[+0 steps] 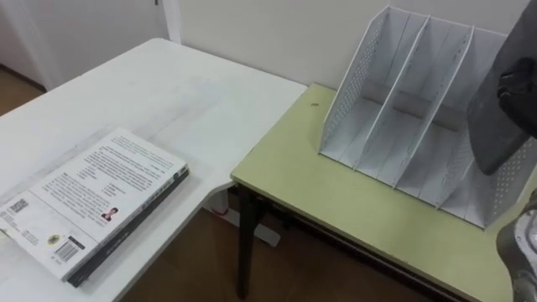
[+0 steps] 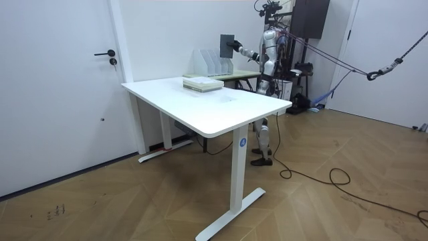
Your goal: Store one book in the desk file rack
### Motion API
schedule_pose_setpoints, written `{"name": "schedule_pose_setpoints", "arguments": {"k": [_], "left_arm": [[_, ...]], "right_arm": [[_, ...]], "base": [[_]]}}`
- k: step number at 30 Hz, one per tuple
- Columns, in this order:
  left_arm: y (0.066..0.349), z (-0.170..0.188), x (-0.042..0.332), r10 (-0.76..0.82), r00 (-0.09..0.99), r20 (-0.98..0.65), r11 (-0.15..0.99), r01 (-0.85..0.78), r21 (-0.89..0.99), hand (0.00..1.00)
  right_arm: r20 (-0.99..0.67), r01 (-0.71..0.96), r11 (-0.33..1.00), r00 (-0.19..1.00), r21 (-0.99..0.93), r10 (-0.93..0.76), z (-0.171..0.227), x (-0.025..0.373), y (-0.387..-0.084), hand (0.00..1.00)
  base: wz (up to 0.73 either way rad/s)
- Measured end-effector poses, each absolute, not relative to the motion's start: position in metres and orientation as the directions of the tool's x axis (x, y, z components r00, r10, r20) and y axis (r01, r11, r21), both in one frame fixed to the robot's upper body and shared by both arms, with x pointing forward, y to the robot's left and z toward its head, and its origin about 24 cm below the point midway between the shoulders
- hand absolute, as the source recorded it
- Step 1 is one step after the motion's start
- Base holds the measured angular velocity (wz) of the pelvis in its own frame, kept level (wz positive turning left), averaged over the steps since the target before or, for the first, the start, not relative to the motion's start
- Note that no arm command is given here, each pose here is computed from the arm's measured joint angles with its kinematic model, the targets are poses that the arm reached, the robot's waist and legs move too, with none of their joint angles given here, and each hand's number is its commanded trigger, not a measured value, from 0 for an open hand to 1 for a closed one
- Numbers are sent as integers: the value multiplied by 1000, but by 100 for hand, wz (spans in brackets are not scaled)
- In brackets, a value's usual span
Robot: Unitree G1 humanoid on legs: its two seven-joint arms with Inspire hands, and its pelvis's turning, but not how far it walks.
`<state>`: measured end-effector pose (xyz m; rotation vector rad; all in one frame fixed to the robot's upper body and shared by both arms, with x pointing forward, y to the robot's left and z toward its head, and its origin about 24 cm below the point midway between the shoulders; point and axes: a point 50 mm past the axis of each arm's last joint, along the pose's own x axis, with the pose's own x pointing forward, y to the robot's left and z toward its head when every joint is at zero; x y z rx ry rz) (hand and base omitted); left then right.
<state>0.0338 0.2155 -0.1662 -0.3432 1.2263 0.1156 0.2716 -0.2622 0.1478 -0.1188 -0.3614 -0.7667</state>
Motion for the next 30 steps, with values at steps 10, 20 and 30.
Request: {"name": "schedule_pose_setpoints", "arguments": {"k": [10, 20, 30], "left_arm": [[218, -166, 33, -101, 326, -940, 946, -262, -192, 0], [217, -167, 36, -111, 308, -945, 943, -267, -198, 0], [217, -166, 37, -113, 307, -945, 945, -260, -198, 0]], "right_arm": [[442, 750, 661, 587, 18, -678, 181, 288, -279, 100], [349, 778, 628, 596, -30, -723, 168, 301, -288, 100], [305, 786, 615, 601, -57, -739, 164, 309, -294, 100]], "base": [[2], [3], [0]]}}
